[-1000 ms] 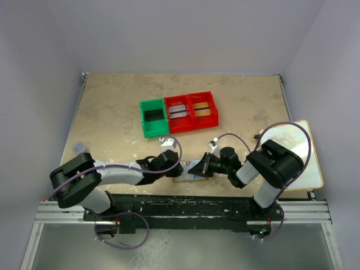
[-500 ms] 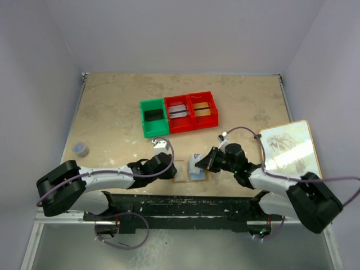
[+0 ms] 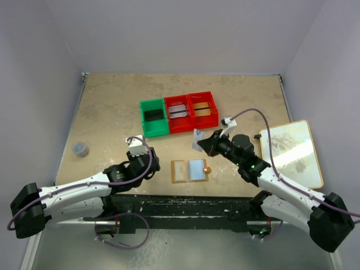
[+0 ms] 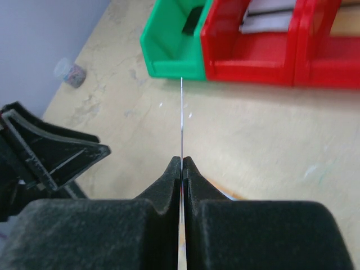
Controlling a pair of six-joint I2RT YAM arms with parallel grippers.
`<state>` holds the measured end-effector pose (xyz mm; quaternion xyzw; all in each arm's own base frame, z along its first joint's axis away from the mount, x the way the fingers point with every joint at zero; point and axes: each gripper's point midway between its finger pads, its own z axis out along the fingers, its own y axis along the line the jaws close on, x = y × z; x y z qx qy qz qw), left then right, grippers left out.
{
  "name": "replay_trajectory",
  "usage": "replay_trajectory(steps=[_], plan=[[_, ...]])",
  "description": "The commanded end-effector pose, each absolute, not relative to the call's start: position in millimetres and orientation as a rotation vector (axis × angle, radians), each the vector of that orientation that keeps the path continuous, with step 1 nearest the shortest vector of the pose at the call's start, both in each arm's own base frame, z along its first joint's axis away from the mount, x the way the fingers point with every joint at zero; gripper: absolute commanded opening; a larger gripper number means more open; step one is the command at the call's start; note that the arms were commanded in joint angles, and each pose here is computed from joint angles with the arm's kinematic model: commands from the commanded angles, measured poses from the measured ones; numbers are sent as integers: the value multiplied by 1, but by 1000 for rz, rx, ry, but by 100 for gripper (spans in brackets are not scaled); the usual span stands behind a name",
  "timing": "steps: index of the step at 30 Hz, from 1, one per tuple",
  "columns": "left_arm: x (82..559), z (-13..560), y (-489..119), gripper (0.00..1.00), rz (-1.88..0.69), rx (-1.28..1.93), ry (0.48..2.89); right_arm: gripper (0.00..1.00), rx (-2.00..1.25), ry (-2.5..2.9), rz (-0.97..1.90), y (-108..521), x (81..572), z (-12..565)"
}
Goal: Take the credit cards out of the card holder
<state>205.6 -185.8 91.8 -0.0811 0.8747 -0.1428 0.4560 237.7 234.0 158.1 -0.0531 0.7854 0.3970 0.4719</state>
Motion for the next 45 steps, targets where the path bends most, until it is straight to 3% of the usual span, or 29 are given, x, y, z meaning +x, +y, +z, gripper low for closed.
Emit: replay_trajectory(steps=[1,8,22,45], plan=[[208,103,-130,59,-147,-380,2060,0,-375,1773,617,233,284,197],[202,108,-115,60,-169,-471,2029,0,-707,1729,247,260,355,200],[204,137,-113,61,-161,-435,2010,0,-1150,1660,-64,315,451,159],[199,175,-98,61,-223,-463,1943,2,-1420,1461,-326,319,518,116]])
